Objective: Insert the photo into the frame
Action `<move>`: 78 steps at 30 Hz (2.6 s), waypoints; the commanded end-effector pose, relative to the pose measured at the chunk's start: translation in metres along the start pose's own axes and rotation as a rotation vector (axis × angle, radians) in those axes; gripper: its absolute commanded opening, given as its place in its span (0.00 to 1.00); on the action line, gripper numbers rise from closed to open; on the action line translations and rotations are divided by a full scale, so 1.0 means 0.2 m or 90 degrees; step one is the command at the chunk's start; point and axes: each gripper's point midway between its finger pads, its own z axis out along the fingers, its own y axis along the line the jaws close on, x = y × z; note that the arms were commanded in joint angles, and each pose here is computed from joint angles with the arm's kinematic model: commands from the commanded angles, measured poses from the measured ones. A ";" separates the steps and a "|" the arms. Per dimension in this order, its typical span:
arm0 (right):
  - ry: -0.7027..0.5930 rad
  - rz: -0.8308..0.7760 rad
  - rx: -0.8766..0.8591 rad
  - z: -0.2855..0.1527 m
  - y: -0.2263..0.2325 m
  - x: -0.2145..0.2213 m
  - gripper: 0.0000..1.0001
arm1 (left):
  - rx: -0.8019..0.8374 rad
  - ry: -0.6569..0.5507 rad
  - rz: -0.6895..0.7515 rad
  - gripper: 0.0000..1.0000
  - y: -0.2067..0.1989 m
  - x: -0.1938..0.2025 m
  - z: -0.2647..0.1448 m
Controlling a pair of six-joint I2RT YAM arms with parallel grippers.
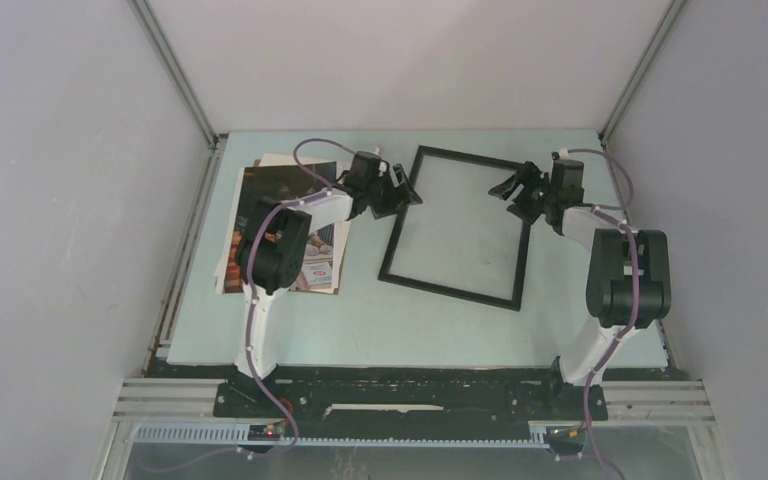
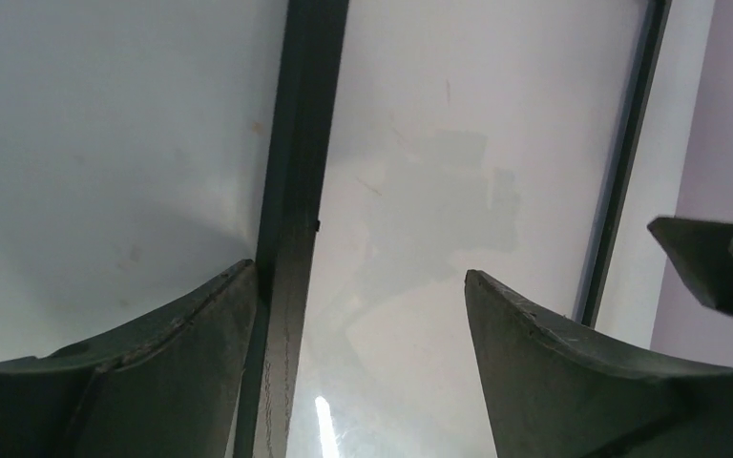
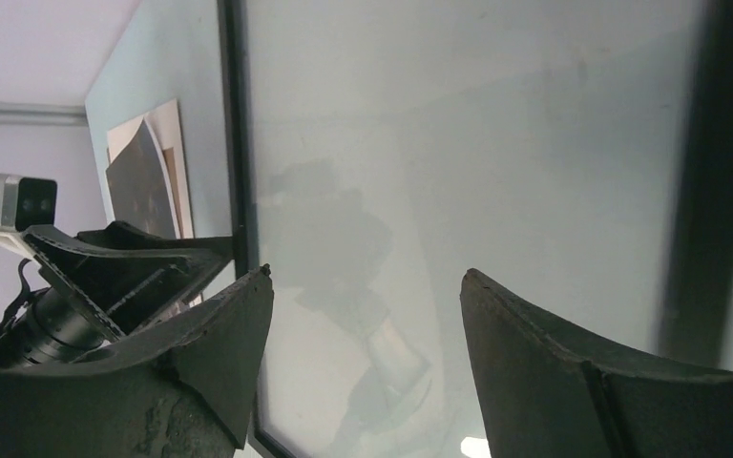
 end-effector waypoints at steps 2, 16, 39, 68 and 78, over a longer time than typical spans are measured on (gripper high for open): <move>-0.031 -0.057 -0.064 -0.05 0.24 -0.02 0.80 | 0.038 0.030 0.077 0.83 -0.24 0.06 -0.26; 0.294 0.027 -0.273 0.02 1.03 1.11 0.69 | -0.186 -0.233 0.051 0.88 0.33 0.05 -1.60; 0.477 0.084 -0.213 0.09 0.99 2.00 0.44 | -0.099 -0.362 0.276 0.92 -0.03 -0.04 -2.11; 0.494 0.087 -0.278 0.21 1.11 1.93 0.22 | -0.103 -0.337 0.300 0.91 0.07 0.01 -1.99; 0.479 0.084 -0.254 0.36 1.18 1.90 0.28 | -0.104 -0.334 0.299 0.91 0.07 0.02 -1.99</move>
